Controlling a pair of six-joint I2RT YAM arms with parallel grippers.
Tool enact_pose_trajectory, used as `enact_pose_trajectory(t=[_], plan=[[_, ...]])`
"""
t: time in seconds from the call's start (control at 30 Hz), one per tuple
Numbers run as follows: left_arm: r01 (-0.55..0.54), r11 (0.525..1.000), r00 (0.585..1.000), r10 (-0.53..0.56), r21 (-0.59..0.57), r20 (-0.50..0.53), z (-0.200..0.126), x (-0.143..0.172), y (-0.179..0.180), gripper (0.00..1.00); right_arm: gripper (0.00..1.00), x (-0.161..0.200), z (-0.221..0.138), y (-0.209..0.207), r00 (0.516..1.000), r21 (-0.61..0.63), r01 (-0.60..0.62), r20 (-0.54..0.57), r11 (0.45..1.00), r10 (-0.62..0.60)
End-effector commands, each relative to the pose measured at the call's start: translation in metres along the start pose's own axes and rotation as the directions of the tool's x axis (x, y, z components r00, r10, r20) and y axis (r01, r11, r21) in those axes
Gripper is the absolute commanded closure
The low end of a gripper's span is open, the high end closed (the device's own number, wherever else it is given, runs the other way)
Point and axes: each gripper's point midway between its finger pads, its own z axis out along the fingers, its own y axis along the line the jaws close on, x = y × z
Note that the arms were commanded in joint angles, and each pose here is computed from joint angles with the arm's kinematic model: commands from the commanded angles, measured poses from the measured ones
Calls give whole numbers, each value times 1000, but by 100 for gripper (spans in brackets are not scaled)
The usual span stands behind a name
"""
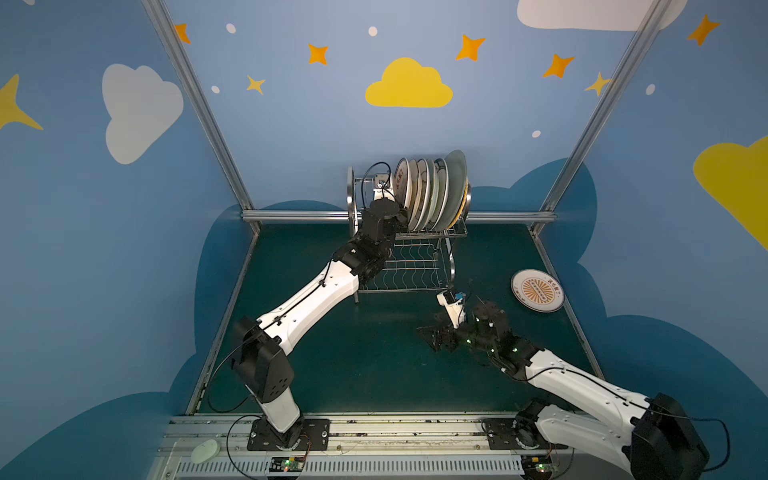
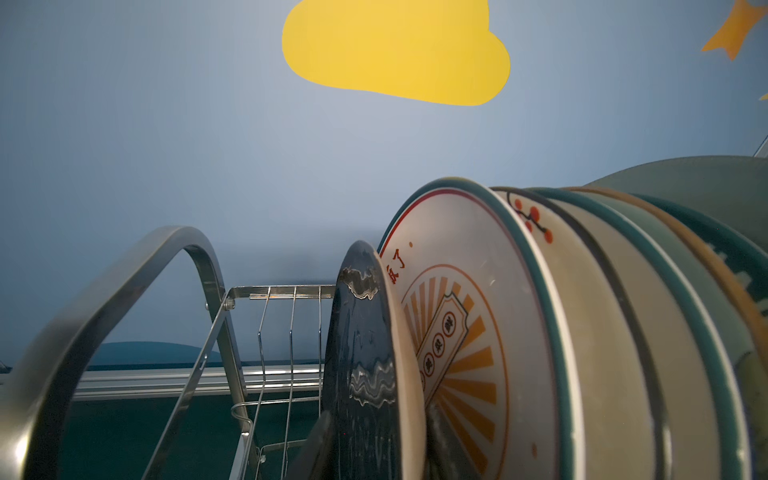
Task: Load plates into a dish rack
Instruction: Place the plate on the dish rack, then pick up the plate from the middle-right of the table.
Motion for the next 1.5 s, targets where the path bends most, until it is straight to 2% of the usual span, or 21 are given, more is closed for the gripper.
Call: enact_pose_trajectory(t=[0.0, 0.47, 0.6, 0.67, 0.8, 0.97, 1.03, 1.2, 1.33, 1.47], plan=[[80, 997, 993, -81, 22, 80, -21, -47, 5, 64, 8, -15, -3, 6, 999, -5, 26, 28, 1000, -25], [234, 964, 958, -251, 129, 137, -73, -118, 27, 64, 8, -17, -6, 5, 999, 15, 30, 35, 999, -30], [303, 936, 942, -323, 181, 87, -99, -120, 40, 62, 8, -18, -11, 2, 999, 44, 14, 36, 999, -16], [332, 920, 935, -350, 208, 54, -116, -115, 47, 58, 8, -21, -14, 2, 999, 51, 5, 50, 999, -8], [366, 893, 924, -382, 263, 9, -159, -100, 64, 40, 8, -28, -22, 1, 996, 71, 7, 84, 997, -13], [355, 885, 933, -358, 299, -49, -213, -67, 82, 15, 8, -40, -35, 1, 990, 92, 8, 141, 996, -20], [347, 877, 937, -337, 331, -89, -233, -46, 85, 0, 8, -48, -43, 2, 985, 107, 9, 172, 994, -27], [357, 840, 933, -297, 409, -206, -265, 10, 84, 0, 6, -68, -70, -19, 967, 249, -35, 252, 968, -30], [389, 829, 913, -288, 403, -289, -276, 55, 89, 0, 4, -69, -104, -68, 953, 458, -221, 289, 861, 91], [407, 830, 893, -274, 382, -356, -279, 89, 92, 0, 4, -55, -133, -113, 904, 550, -406, 360, 730, 231]])
